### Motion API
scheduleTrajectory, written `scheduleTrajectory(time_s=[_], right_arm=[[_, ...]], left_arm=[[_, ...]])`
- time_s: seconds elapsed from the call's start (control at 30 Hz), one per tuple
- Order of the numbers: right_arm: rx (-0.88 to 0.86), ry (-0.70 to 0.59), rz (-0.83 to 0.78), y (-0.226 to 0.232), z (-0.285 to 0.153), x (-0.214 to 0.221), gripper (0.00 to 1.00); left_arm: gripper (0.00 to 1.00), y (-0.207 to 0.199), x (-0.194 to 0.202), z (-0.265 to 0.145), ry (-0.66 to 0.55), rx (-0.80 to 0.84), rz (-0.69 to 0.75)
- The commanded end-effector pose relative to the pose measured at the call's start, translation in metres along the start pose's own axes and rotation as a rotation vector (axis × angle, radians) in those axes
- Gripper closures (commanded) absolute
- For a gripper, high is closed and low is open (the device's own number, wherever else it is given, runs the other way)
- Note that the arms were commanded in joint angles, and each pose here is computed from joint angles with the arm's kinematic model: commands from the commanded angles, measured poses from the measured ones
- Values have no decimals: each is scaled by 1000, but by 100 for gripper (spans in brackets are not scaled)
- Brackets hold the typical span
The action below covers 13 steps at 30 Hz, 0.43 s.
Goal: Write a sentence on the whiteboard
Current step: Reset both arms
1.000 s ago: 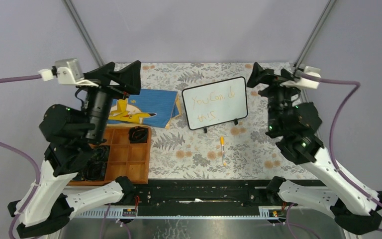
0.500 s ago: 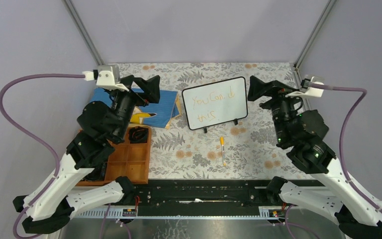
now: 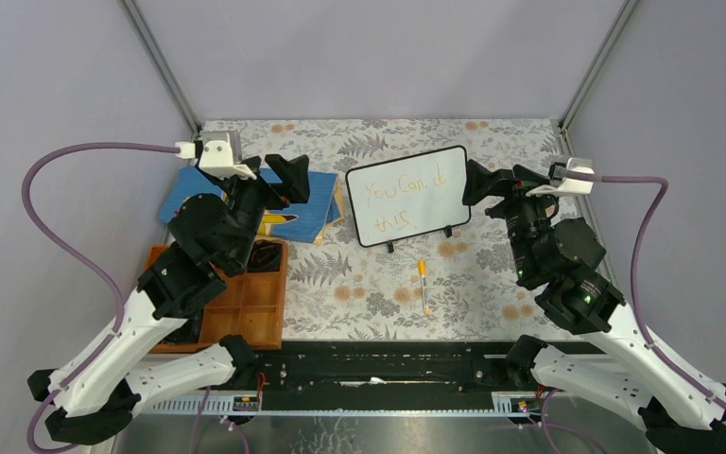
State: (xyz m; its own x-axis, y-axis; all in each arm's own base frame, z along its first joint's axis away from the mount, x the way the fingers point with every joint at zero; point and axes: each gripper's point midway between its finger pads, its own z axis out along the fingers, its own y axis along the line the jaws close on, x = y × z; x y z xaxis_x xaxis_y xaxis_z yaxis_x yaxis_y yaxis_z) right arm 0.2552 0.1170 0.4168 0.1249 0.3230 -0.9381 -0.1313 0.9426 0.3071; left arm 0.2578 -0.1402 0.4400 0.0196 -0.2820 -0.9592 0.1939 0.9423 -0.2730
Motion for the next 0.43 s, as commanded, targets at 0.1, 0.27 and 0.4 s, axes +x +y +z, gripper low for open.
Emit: scheduleTrajectory(time_s=[0.1,0.27,0.4], right_arm=[[-43,-95,18,8,0,-25,0],[-49,-111,1,11,4,-27,0],[-54,-113,3,13,4,-26,0]], left_arm=[[1,-5,-9,4,-5,-11,-47],[1,-14,-20,5,-28,21,-86],[1,-17,-17,7,-18,26,-90]])
